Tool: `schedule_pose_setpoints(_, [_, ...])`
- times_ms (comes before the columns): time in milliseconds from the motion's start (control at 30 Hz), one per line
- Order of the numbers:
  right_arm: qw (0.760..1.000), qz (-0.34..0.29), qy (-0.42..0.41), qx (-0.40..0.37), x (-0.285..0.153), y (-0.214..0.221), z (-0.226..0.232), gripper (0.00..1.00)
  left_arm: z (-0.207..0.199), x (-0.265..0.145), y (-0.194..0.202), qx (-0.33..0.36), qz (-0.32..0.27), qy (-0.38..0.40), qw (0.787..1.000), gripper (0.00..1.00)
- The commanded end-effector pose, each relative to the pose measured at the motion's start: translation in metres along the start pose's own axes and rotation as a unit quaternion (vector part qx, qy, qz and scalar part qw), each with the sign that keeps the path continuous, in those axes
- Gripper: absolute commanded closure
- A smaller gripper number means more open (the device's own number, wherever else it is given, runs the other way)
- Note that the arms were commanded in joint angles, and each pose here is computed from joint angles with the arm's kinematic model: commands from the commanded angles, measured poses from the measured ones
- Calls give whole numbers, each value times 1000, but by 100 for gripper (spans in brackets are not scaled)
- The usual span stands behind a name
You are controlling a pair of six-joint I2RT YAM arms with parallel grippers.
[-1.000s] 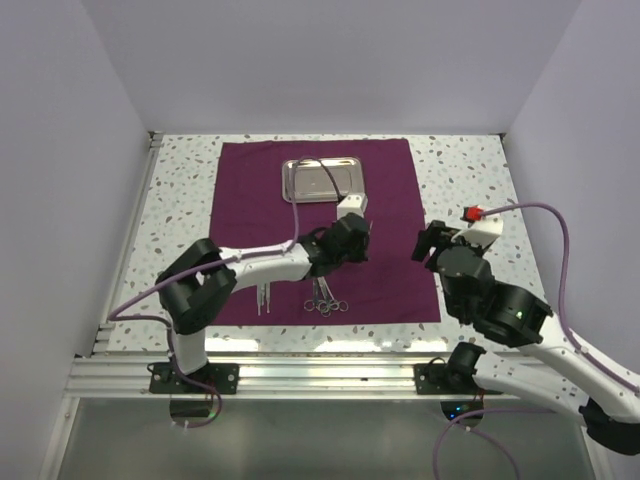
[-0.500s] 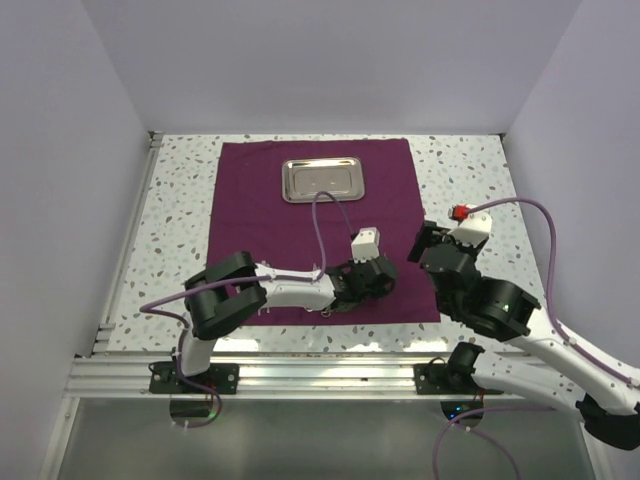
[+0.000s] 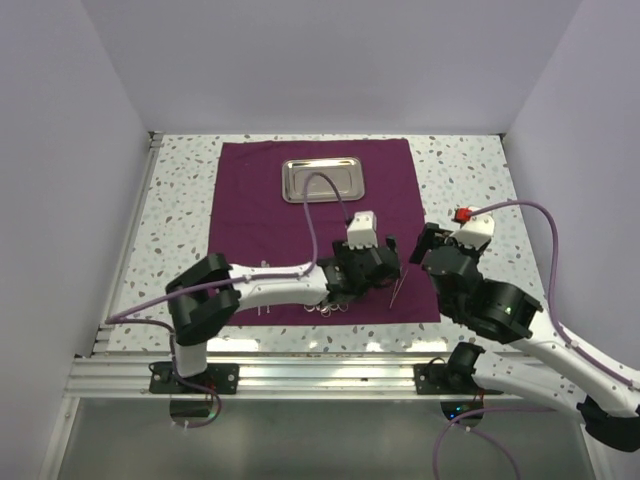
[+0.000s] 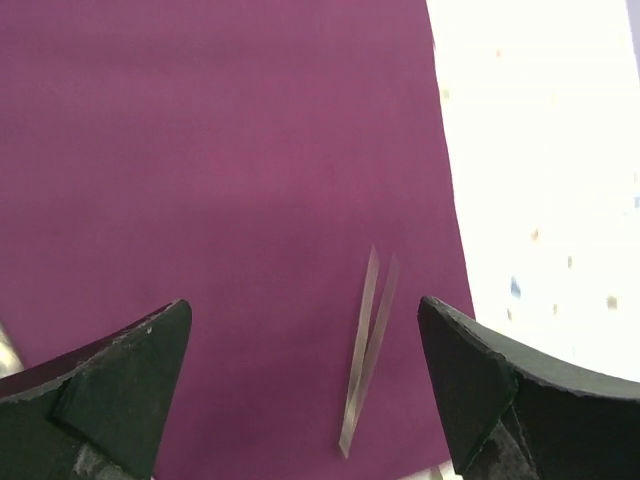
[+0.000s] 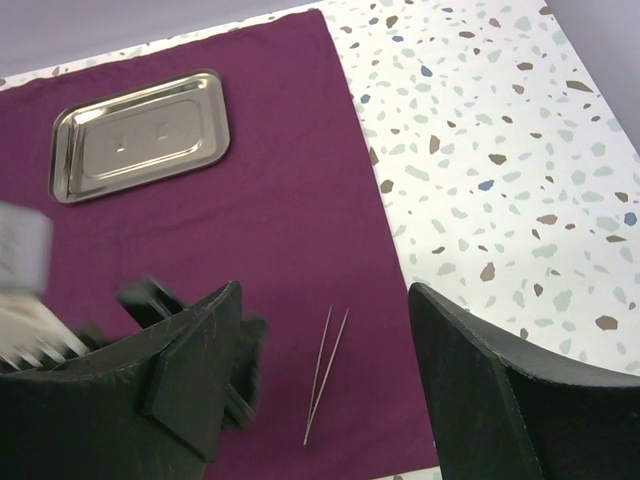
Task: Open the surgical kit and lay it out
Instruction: Pick up the medical item from the container.
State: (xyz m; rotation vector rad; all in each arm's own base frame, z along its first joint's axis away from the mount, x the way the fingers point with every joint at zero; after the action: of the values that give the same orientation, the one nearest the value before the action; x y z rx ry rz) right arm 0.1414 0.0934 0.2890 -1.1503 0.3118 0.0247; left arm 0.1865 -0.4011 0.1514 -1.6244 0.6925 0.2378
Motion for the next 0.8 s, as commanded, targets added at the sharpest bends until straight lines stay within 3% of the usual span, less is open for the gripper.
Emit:
schedule_pose_setpoints(0, [1000, -18, 9, 18, 0, -3, -2, 28, 64, 11, -84, -15, -73, -72, 995, 1])
schedule_pose_setpoints(133, [1000, -12, 5, 13, 2, 0, 0, 28, 147, 48, -138, 22, -89, -92, 991, 1])
schedule_pose_setpoints(167, [1000, -12, 5, 13, 2, 1, 1, 28, 152, 55, -160, 22, -113, -85, 990, 1])
schedule_pose_setpoints(233, [1000, -11, 5, 9, 3, 3, 2, 28, 181, 82, -166, 52, -76, -114, 989, 0])
schedule_pose_setpoints(267, [1000, -10, 5, 8, 4, 3, 3, 29, 181, 87, -191, 55, -92, -109, 988, 1])
schedule_pose_setpoints(333, [1000, -9, 6, 4, 4, 3, 3, 28, 200, 120, -190, 86, -61, -130, 986, 1])
schedule_pose_setpoints(367, [1000, -10, 6, 4, 4, 3, 3, 28, 202, 126, -207, 90, -65, -129, 985, 2])
schedule_pose_setpoints(433, [1000, -10, 7, 0, 5, 4, 3, 28, 223, 157, -196, 101, -22, -135, 985, 7])
schedule_pose_setpoints(467, [1000, -11, 8, 0, 5, 4, 3, 28, 224, 163, -209, 97, -31, -129, 986, 12])
schedule_pose_setpoints(500, [1000, -12, 9, -2, 5, 4, 3, 28, 231, 179, -198, 100, -11, -129, 987, 22])
schedule_pose_setpoints(567, [1000, -14, 11, -4, 6, 4, 3, 28, 243, 187, -198, 93, -3, -145, 985, 31])
schedule_pose_setpoints(767, [1000, -14, 13, -8, 7, 6, 4, 28, 261, 195, -174, 82, 15, -154, 985, 32])
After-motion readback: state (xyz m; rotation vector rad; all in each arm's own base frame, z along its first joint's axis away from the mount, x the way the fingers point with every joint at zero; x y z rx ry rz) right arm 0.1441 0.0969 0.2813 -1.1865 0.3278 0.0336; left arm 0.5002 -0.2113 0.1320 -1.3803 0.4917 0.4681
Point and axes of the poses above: each gripper's point midway between its finger pads, its own x axis out along the fingers, its own z axis along the line the jaws close on, y = z × x, the point moved 9 cm from there along -x, back along the fingers, and after that the axes turned 14 degrees about x, right-handed, at the moved point
